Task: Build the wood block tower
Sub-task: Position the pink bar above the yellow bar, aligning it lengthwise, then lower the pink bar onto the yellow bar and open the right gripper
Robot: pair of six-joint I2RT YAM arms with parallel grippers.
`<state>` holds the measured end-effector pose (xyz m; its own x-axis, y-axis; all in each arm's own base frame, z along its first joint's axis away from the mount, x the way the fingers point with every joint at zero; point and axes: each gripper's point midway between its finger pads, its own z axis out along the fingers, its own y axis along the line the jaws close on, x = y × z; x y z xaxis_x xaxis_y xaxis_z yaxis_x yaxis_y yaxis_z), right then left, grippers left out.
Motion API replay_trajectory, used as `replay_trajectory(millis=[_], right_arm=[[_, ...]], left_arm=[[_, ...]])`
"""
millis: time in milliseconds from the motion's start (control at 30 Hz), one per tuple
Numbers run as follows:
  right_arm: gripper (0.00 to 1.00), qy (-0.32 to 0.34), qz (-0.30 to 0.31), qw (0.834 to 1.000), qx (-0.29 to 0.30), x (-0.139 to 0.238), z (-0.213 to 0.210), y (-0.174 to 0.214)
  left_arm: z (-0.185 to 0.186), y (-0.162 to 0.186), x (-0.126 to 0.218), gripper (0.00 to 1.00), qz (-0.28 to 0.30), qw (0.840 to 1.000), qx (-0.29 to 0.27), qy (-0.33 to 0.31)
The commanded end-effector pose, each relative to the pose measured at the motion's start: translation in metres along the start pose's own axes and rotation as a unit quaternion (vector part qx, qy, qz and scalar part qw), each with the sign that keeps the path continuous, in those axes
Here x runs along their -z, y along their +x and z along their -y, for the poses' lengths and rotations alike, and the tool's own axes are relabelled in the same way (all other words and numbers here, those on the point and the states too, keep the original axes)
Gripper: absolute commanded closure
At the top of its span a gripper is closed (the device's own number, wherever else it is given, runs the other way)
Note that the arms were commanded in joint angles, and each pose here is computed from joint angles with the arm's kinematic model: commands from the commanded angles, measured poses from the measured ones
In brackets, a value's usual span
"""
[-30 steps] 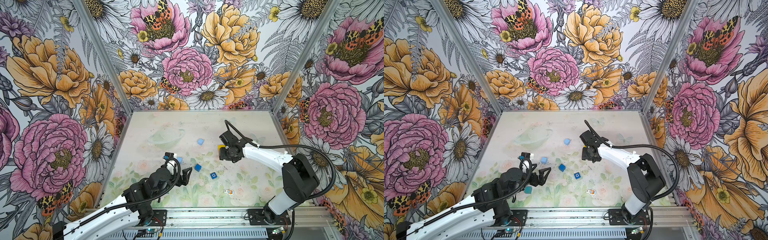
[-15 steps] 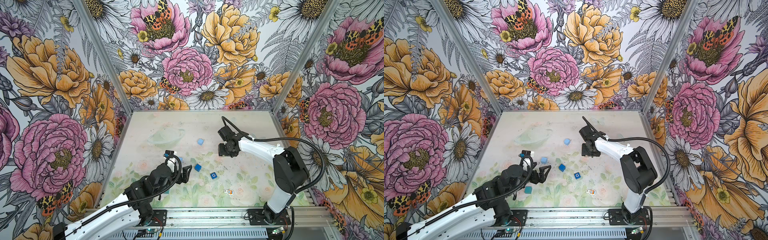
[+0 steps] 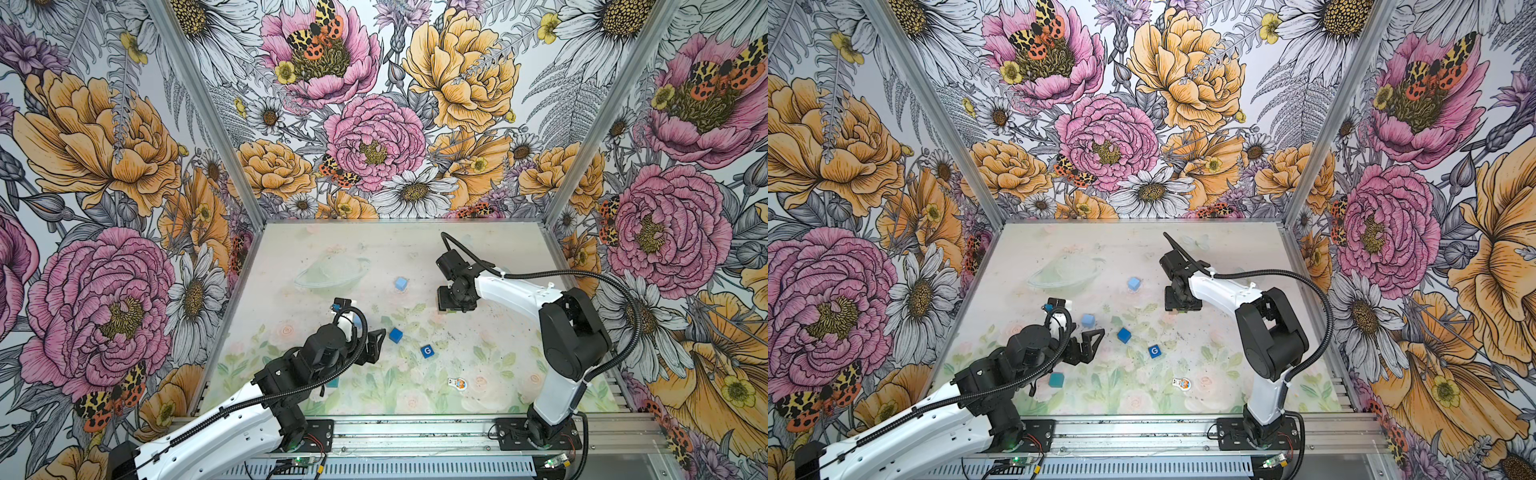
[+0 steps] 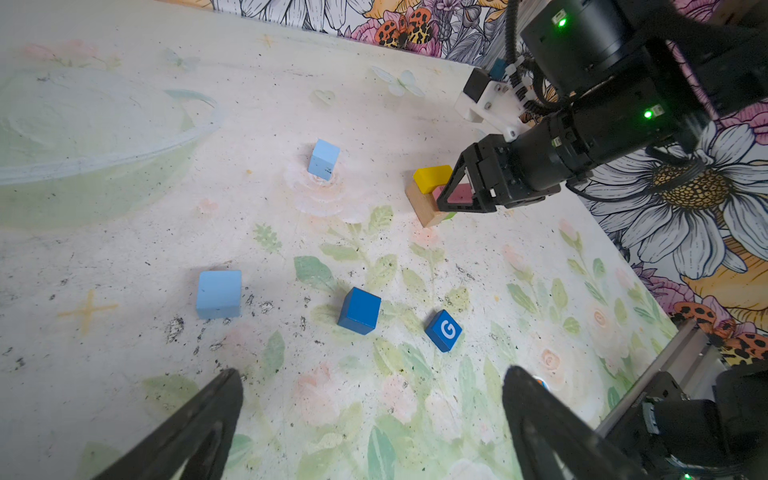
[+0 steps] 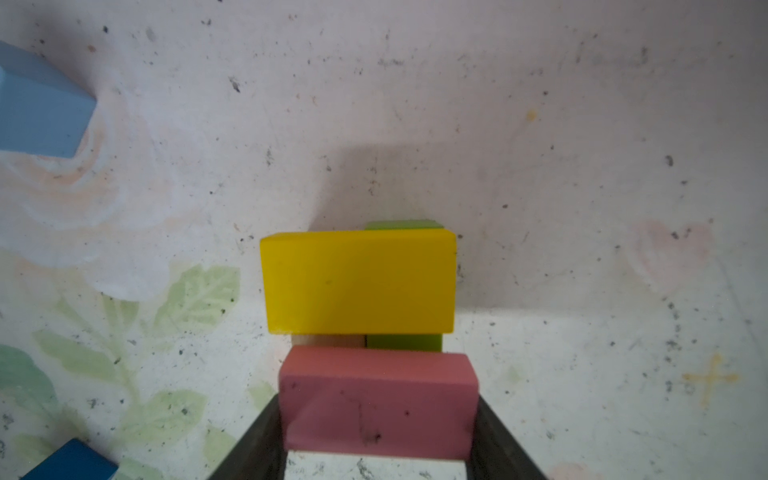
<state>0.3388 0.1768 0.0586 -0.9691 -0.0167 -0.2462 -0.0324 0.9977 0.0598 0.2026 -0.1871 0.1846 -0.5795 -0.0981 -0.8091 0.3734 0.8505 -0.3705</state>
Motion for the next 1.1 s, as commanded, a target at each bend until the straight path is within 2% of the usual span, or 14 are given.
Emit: replay_trajectory(millis=[0,1067], right_arm=[[0.51,-0.002,0.007,1.0,0.007,0.002,-0.002,-0.011],[0.49,-0.007,-0.004,1.0,0.008,-0.009,-0.007,-0.015]], left_arm=[[0.011,-0.015,0.003,0.01,0.019,1.0,-0.002,0.02],[0.005,-0.014,-0.002,0.01,0.015,1.0,0.001,0.012]])
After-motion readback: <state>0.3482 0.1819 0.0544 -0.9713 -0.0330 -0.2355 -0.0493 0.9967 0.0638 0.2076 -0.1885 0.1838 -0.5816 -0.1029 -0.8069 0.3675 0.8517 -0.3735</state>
